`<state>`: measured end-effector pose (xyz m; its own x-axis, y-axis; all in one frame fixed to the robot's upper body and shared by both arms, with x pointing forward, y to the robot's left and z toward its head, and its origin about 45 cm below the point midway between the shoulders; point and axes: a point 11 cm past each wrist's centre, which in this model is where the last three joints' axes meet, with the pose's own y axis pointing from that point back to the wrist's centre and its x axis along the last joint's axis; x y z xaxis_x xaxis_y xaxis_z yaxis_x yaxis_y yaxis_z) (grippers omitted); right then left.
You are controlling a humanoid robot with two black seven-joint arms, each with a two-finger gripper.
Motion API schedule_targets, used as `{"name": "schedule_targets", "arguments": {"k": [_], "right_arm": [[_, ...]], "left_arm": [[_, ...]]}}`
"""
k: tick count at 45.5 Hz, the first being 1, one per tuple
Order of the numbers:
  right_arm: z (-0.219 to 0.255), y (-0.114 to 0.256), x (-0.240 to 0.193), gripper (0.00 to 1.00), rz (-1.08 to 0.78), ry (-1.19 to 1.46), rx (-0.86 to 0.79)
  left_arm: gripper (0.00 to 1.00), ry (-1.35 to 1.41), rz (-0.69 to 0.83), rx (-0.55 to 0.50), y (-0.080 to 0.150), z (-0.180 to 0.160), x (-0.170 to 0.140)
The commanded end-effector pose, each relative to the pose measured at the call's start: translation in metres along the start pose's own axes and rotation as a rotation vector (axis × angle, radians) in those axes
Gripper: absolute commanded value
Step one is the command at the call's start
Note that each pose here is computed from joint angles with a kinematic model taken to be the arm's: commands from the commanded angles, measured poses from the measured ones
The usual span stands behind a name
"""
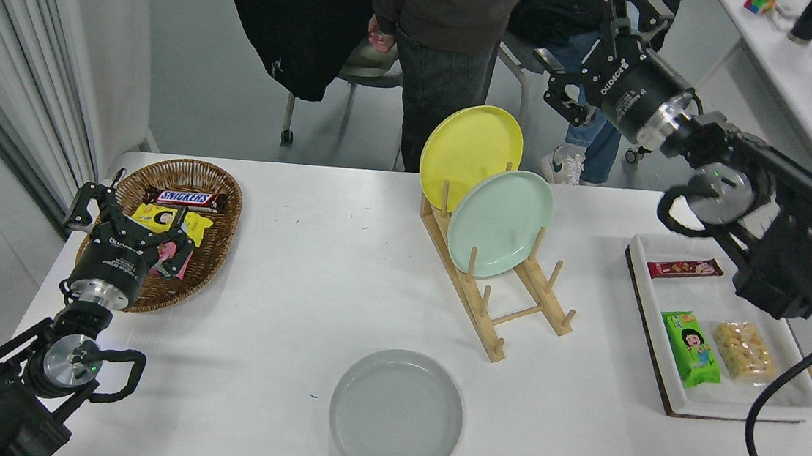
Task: Place the plate on the table
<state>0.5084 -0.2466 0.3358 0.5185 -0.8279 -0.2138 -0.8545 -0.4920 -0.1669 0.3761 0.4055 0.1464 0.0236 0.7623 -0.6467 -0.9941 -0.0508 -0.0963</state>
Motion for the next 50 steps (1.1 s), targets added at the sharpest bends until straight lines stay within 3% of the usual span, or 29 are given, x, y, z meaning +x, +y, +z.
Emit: {"name": "schedule_targets", "arguments": {"k": [1, 19, 33, 50], "right_arm": [[0.042, 0.046, 0.037, 0.99, 0.071, -0.055, -0.054], [0.079, 0.102, 0.086, 0.99, 0.277, -0.136, -0.050], [0.131, 0.141, 0.087, 0.99, 0.375, -0.267, -0.059], [0.140, 0.176, 0.109, 0.99, 0.512, -0.304, 0.025]], "left_arm": [[0.98, -0.001, 0.000, 0.000, 0.000, 0.000, 0.000], [0.98, 0.001, 0.000, 0.000, 0.000, 0.000, 0.000], [0.98, 0.001, 0.000, 0.000, 0.000, 0.000, 0.000], [0.98, 0.001, 0.000, 0.000, 0.000, 0.000, 0.000]]}}
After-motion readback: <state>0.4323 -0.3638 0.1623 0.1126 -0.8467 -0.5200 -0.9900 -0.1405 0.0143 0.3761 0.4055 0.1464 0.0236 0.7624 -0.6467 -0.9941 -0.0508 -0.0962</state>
